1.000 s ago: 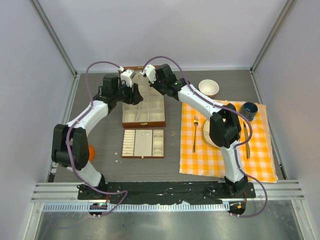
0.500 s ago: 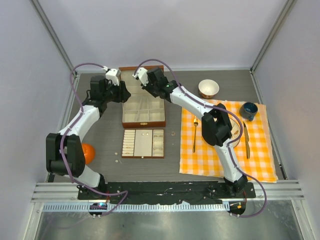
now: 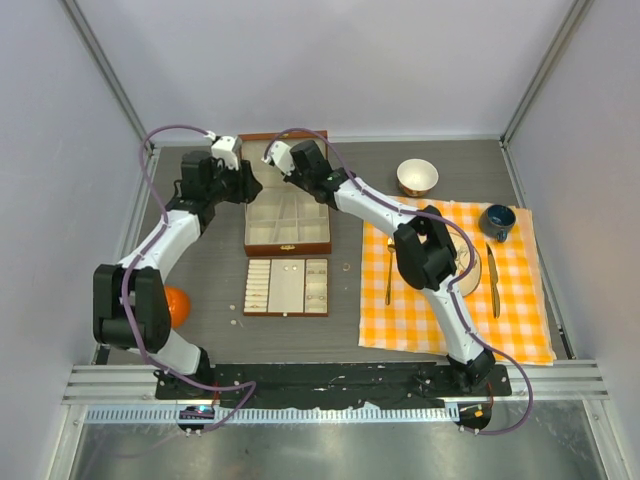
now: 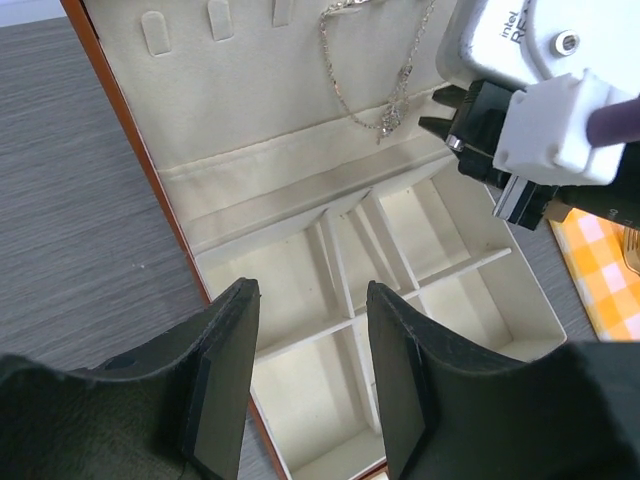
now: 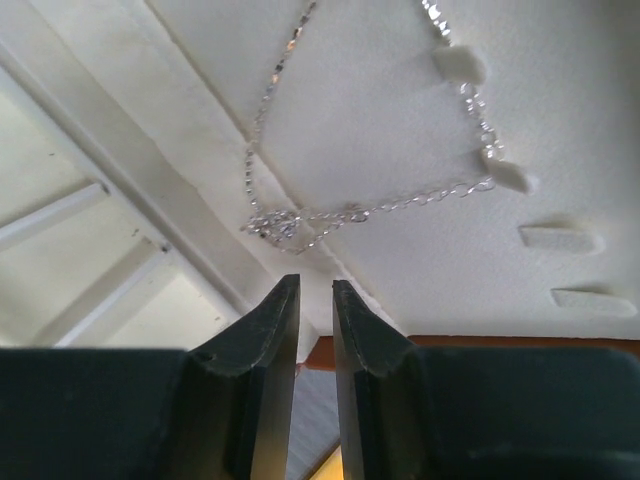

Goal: Organize the mixed jewelry
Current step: Place the jewelry in the jewelry box.

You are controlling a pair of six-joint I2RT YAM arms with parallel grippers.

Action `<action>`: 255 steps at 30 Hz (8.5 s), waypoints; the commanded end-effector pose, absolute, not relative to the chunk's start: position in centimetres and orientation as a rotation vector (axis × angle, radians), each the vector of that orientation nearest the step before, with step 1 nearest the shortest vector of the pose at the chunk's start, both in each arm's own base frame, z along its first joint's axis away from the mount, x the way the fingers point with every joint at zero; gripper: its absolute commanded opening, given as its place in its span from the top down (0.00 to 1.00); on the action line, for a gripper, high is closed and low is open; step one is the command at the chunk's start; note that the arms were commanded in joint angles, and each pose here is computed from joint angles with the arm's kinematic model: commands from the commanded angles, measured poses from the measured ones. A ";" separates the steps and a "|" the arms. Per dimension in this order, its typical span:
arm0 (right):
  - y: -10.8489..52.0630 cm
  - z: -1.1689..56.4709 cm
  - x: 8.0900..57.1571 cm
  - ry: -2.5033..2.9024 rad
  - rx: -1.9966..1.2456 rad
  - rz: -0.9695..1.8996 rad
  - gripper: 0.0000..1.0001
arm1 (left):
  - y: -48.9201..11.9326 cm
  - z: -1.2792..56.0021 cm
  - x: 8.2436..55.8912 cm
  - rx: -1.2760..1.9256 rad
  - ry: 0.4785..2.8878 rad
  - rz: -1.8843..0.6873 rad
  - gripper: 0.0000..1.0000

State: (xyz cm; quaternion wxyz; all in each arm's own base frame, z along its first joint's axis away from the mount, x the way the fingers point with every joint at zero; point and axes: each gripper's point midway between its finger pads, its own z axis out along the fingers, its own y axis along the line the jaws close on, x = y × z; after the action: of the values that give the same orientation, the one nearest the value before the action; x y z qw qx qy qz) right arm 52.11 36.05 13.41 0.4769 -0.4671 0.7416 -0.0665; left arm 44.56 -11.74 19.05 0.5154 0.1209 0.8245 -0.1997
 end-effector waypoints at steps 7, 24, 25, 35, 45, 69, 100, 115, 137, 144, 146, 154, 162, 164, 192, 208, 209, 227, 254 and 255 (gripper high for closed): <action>35.8 17.3 53.9 1.668 -1.093 -0.288 0.73 | -12.7 17.4 46.7 0.420 1.921 -0.479 0.49; 34.2 19.4 51.3 1.821 -0.980 -0.108 0.74 | -15.9 16.7 47.6 0.960 1.686 -0.253 0.49; 33.8 19.5 51.4 1.838 -0.968 -0.101 0.74 | -16.2 16.8 47.8 0.976 1.662 -0.240 0.49; 31.2 20.3 51.9 1.962 -0.795 0.069 0.73 | -17.1 16.7 49.9 1.002 1.557 -0.182 0.50; 31.4 20.8 51.6 2.022 -0.706 0.313 0.73 | -17.3 16.3 51.7 1.099 1.438 -0.095 0.51; 32.3 20.6 50.1 2.053 -0.708 0.438 0.74 | -16.1 13.8 55.3 1.167 1.376 0.137 0.56; 32.7 20.0 49.9 2.063 -0.709 0.469 0.74 | -16.6 10.8 54.4 1.209 1.385 0.165 1.00; 34.7 20.8 50.7 2.052 -0.679 0.568 0.72 | -17.6 13.1 52.6 1.207 1.399 0.051 1.00; 37.8 17.4 51.1 2.083 -0.670 0.623 0.63 | -17.9 15.0 50.5 1.184 1.388 -0.013 1.00; 37.4 17.3 51.3 2.084 -0.668 0.592 0.62 | -17.3 15.8 51.0 1.160 1.379 0.037 0.97; 37.3 17.5 51.3 2.079 -0.669 0.583 0.62 | -16.9 15.8 51.2 1.152 1.386 0.054 0.86; 37.3 17.4 51.2 2.081 -0.671 0.581 0.62 | -16.4 15.4 52.6 1.147 1.382 0.117 0.56; 37.3 17.2 51.3 2.083 -0.671 0.577 0.62 | -15.9 13.9 53.9 1.161 1.392 0.172 0.54; 37.3 17.2 51.3 2.083 -0.674 0.575 0.62 | -15.8 13.4 54.2 1.164 1.392 0.180 0.55; 35.0 20.2 54.7 1.993 -0.636 0.460 0.62 | -15.4 14.9 54.3 1.109 1.361 0.216 0.61; 35.0 20.6 54.7 1.989 -0.634 0.481 0.62 | -14.8 16.6 54.2 1.065 1.322 0.261 0.48; 35.0 20.7 54.6 1.988 -0.635 0.483 0.62 | -14.8 16.6 54.2 1.066 1.319 0.261 0.48; 34.7 21.8 53.5 1.983 -0.640 0.485 0.62 | -14.9 14.5 56.1 1.102 1.338 0.295 0.50; 34.8 21.6 53.4 1.988 -0.644 0.487 0.62 | -16.4 13.6 53.0 1.224 1.396 0.125 1.00; 34.8 21.6 53.5 1.988 -0.644 0.488 0.62 | -16.5 13.8 52.8 1.228 1.396 0.118 1.00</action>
State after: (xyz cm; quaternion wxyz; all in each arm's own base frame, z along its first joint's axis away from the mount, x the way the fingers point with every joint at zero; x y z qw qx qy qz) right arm 53.86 34.36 15.84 0.4317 -0.2630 0.8433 0.1827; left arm 53.98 -15.28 11.36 0.5873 0.5198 0.6147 0.0842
